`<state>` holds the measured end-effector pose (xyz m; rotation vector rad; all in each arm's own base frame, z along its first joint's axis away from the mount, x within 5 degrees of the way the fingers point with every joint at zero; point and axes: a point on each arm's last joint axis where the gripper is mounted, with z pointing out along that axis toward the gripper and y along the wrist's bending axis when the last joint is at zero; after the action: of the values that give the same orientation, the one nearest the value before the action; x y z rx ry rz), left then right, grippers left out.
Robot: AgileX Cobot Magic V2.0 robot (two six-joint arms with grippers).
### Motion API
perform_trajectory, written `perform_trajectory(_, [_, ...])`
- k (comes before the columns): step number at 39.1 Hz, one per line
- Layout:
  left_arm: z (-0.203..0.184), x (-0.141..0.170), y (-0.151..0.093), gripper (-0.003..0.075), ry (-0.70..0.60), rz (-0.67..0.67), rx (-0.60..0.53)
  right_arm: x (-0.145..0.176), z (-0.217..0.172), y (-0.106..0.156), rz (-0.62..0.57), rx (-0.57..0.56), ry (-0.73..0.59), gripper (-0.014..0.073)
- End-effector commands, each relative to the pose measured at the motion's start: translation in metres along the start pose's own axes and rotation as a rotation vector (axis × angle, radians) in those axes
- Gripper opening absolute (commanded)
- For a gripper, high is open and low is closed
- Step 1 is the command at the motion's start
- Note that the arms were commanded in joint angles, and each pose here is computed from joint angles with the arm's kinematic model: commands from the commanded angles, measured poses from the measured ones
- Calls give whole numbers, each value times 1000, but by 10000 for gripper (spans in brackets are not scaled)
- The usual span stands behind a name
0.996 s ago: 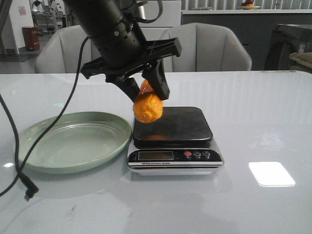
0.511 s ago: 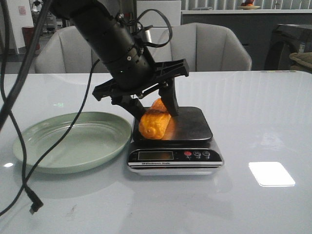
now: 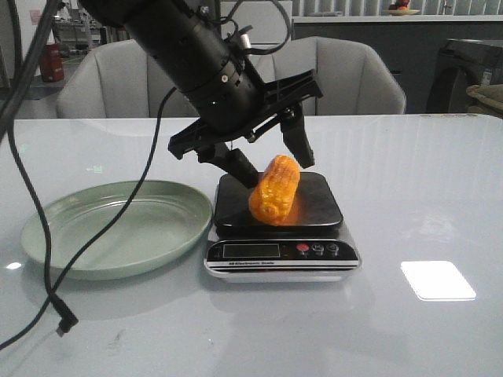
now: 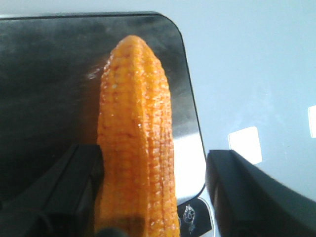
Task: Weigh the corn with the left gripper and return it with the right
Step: 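Move the corn over the scale and lower it onto the pan, then open the left gripper and raise it away from the corn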
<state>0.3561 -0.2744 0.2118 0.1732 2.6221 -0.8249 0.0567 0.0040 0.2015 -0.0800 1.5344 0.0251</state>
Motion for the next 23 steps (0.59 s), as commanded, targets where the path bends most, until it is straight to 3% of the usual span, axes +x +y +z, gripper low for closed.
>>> perform_trajectory(1, [-27, -14, -23, 493, -106, 3, 73, -5, -2, -1, -13, 17, -91, 157])
perform_trajectory(11, [-28, -13, -19, 493, -81, 27, 51, -5, -2, -1, -13, 17, -91, 157])
perform_trajectory(23, [-68, -7, -19, 493, -118, 178, -27, -5, -2, -1, -13, 17, -91, 157])
